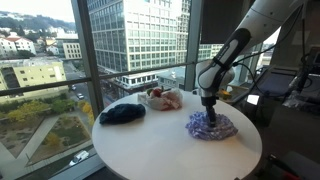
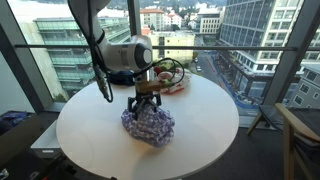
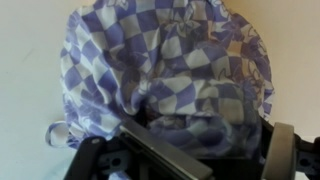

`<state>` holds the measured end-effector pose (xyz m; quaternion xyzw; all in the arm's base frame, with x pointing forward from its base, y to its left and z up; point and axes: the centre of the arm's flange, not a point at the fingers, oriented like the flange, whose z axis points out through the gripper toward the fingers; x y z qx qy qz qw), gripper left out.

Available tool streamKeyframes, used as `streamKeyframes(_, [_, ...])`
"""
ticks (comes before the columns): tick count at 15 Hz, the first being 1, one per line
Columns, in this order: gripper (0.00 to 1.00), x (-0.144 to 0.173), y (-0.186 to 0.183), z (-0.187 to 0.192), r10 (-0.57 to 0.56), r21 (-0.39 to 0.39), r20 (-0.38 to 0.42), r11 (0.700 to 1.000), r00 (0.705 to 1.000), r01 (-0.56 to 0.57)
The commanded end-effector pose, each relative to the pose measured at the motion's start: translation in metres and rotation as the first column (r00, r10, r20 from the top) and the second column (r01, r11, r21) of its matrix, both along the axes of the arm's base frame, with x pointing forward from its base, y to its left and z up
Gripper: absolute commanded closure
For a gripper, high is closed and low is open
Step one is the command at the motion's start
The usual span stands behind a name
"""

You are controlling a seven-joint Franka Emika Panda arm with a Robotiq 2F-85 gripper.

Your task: Move the checkered cloth to the left

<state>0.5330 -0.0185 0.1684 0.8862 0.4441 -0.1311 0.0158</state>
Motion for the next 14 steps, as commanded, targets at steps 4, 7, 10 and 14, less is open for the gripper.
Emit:
streamKeyframes(4, [0.0,0.023,0.006,-0.033,0.098,0.015,-0.086,0.995,0.991,-0.097])
streamKeyframes(7, [0.0,0.028,0.007,-0.043,0.121,0.039,-0.132,0.992,0.984,-0.117])
streamKeyframes(10, [0.0,0.031,0.003,-0.055,0.133,0.048,-0.185,0.991,0.974,-0.126])
streamKeyframes(14, [0.0,0.031,-0.002,-0.069,0.131,0.031,-0.208,0.991,0.969,-0.128])
